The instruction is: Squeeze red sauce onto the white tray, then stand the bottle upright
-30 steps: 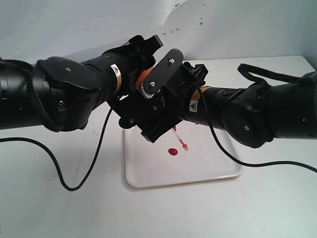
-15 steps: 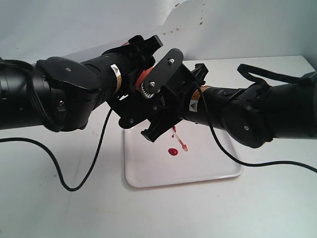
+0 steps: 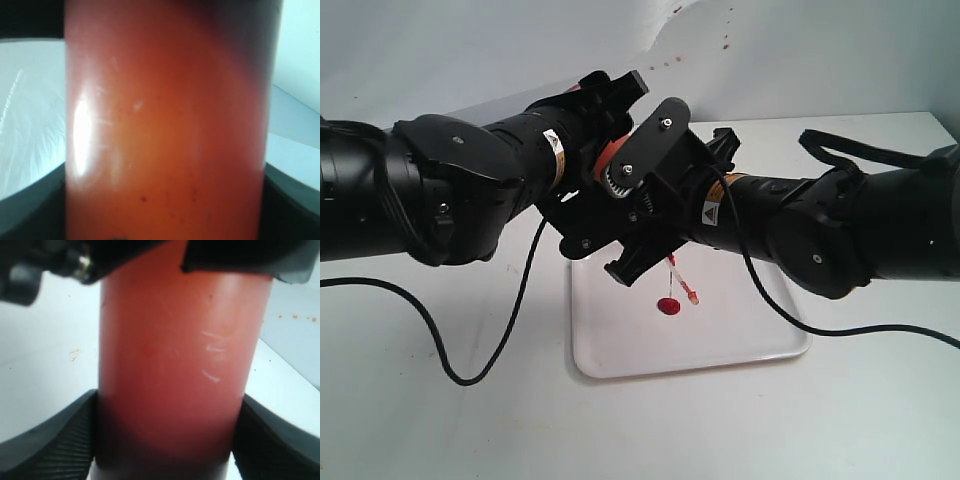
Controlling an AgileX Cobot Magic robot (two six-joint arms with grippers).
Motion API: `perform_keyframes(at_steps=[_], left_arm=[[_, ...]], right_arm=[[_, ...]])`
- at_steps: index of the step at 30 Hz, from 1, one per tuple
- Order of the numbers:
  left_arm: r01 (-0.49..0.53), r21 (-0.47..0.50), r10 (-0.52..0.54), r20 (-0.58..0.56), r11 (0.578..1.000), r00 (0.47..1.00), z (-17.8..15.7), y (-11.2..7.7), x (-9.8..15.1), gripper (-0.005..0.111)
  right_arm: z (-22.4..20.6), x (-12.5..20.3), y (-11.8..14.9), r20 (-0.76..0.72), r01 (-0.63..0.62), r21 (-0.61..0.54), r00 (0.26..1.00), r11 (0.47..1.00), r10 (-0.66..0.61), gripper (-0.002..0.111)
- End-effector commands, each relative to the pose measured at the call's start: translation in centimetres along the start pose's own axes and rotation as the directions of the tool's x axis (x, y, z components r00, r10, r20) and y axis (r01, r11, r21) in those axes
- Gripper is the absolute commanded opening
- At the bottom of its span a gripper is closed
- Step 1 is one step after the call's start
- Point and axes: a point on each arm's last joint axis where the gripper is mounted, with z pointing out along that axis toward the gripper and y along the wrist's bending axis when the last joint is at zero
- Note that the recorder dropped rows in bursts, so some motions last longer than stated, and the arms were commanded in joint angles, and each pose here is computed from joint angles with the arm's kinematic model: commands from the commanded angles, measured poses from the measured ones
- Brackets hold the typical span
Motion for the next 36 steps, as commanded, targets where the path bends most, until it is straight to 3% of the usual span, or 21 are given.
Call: perform_keyframes(at_steps=[1,3,6,19,26,32,36], left_arm=[[0.042,-0.044,-0.043,-0.006,0.998,0.999,-0.7,1.0,0.6,0.000],[0.042,-0.044,-0.043,-0.006,0.998,0.999,-0.7,1.0,0.6,0.000],[0.042,-0.044,-0.043,-0.006,0.998,0.999,-0.7,1.0,0.6,0.000],[0.043,-0.031,-0.044,-0.035,0.999,0.998,-0.7,0.9,0.9,0.000],[0.055,-0.017,-0.056,-0.067,0.998,0.996,-0.7,0.7,1.2,0.000],[0.153,-0.009,-0.153,-0.110,0.988,0.982,-0.8,0.6,1.6,0.000],[0.298,-0.035,-0.300,-0.111,0.954,0.947,-1.1,0.7,1.9,0.000]], right_arm=[[0.2,0.1,0.1,-0.009,0.003,-0.007,1.000,1.000,-0.003,0.068],[0.2,0.1,0.2,-0.009,0.003,-0.007,1.000,1.000,-0.003,0.090],[0.2,0.2,0.2,-0.014,0.002,-0.009,1.000,1.000,-0.003,0.105],[-4.0,-1.6,-1.0,-0.116,0.004,-0.022,0.993,1.000,-0.006,0.105],[-7.1,-3.3,-1.8,-0.094,0.004,-0.004,0.996,1.000,-0.005,0.105],[-10.6,-4.2,-2.2,-0.126,0.005,-0.004,0.992,1.000,-0.005,0.105],[-13.2,-4.5,-2.8,-0.163,0.006,0.005,0.987,1.000,-0.005,0.105]])
